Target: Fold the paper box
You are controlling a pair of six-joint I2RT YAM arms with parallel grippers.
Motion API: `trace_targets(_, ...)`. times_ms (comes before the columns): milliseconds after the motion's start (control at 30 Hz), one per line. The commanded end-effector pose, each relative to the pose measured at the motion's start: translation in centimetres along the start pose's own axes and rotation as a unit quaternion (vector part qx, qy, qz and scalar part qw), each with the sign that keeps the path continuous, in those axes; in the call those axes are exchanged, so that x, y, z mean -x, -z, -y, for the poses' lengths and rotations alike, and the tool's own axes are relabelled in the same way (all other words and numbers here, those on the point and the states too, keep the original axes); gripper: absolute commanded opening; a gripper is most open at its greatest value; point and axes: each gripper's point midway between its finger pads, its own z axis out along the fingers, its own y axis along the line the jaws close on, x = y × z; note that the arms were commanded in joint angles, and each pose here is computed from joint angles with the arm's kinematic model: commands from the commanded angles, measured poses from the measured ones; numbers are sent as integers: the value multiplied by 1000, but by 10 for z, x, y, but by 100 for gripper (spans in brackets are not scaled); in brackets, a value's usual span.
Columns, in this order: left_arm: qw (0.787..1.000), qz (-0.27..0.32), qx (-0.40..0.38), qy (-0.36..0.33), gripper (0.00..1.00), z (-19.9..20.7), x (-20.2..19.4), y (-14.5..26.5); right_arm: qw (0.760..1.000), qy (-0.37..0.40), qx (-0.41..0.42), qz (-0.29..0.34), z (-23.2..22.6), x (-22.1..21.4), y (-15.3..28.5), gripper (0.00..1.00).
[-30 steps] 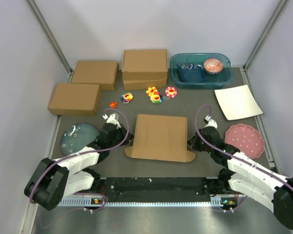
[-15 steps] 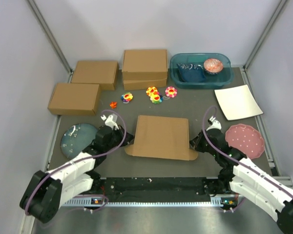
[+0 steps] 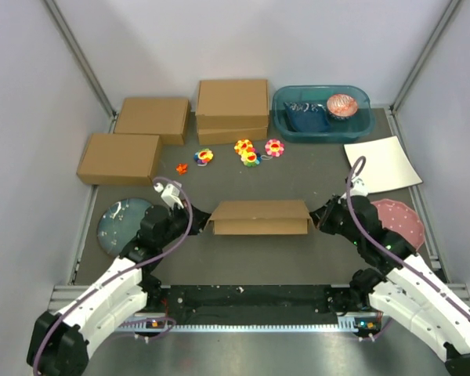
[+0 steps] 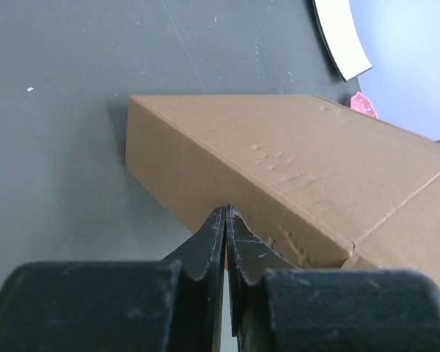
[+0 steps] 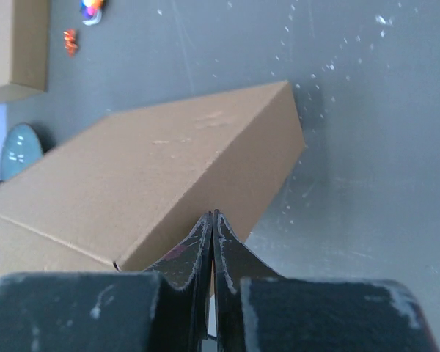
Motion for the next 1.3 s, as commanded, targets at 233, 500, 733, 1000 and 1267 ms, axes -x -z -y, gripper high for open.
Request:
trace_targets(233,998,-6,-68,-13,9,46,19,2,999,-4,53,-5,-45,19,1,0)
trace_targets(500,998,10,-61,-14,8,65,47,0,999,-28,32,-33,-52,19,-9,0)
trace_targets(733,997,-17,-69,-15,8,78,48,4,998,-32,34,-39,-61,26,-4,0)
trace_targets(1000,998,-49,-37,-1,8,64,33,5,998,-22,18,-57,-67,31,-8,0)
trace_targets(1267,998,-65,1,3,8,46,24,3,997,-8,-20,-72,-56,36,-30,0)
